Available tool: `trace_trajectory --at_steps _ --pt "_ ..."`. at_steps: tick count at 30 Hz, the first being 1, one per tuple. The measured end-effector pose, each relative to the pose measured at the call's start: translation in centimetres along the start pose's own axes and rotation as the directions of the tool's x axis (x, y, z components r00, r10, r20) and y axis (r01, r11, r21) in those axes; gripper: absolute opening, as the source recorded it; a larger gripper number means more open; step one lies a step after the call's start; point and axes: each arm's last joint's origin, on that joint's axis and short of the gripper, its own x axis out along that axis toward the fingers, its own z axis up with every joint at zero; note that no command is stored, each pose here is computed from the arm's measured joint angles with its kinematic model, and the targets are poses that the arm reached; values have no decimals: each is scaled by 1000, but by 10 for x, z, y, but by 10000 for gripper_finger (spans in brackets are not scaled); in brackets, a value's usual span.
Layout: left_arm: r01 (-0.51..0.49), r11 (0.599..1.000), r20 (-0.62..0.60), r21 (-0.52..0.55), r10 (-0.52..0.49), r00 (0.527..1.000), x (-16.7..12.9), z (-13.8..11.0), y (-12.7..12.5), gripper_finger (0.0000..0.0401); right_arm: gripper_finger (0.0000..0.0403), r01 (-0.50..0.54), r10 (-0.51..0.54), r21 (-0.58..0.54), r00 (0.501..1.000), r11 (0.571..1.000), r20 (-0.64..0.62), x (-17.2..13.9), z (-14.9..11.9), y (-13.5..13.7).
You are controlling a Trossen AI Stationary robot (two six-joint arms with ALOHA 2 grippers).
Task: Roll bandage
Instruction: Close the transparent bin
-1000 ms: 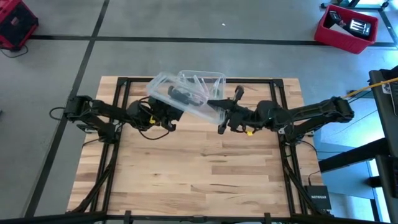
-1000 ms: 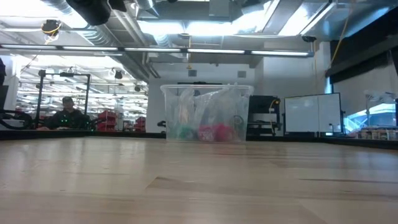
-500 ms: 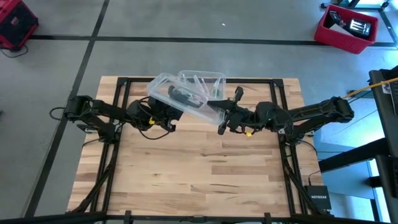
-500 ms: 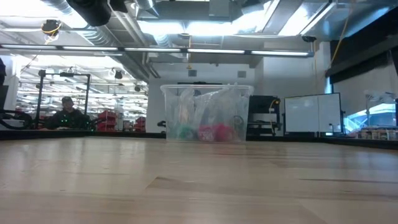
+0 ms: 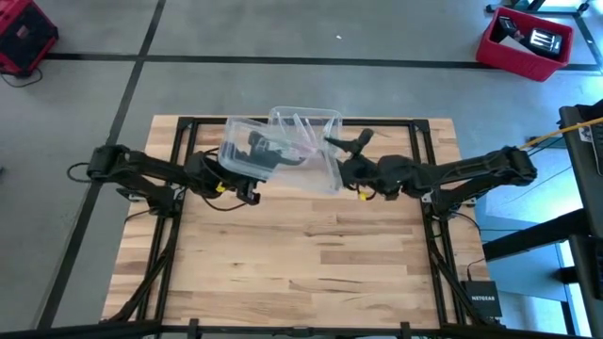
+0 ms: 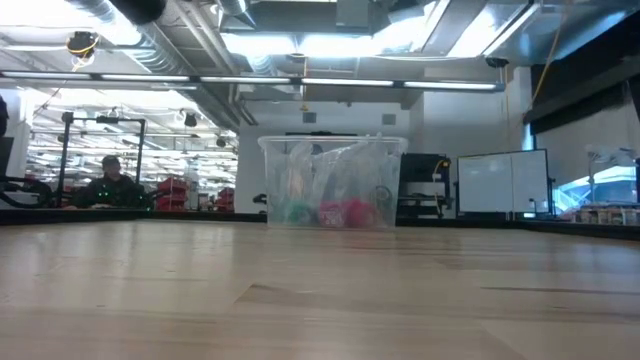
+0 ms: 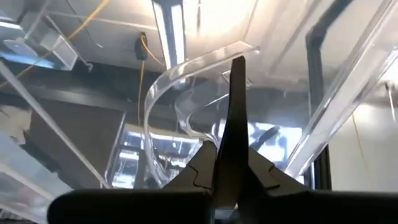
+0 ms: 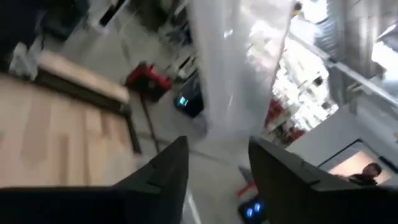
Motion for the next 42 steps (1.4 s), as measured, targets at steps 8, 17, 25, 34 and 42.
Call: trace_trajectory --at_steps 8,17,25,34,42 --pt "-131 976 -198 176 165 966 -4 43 0 23 197 -161 178 140 977 977 -115 -22 -16 -9" --pt "-237 882 -489 408 431 758 4 104 13 20 197 -240 317 285 912 928 -262 -55 -39 -31" --pt "-272 826 -728 493 563 390 21 142 52 20 198 -272 411 411 860 870 -302 -35 -84 -32" --pt "-151 886 -898 439 440 -30 48 117 115 20 198 -171 372 539 882 825 -289 -13 -157 -43" --pt "8 920 -896 391 383 -227 77 90 148 21 198 -45 346 617 859 786 -378 -17 -209 -47"
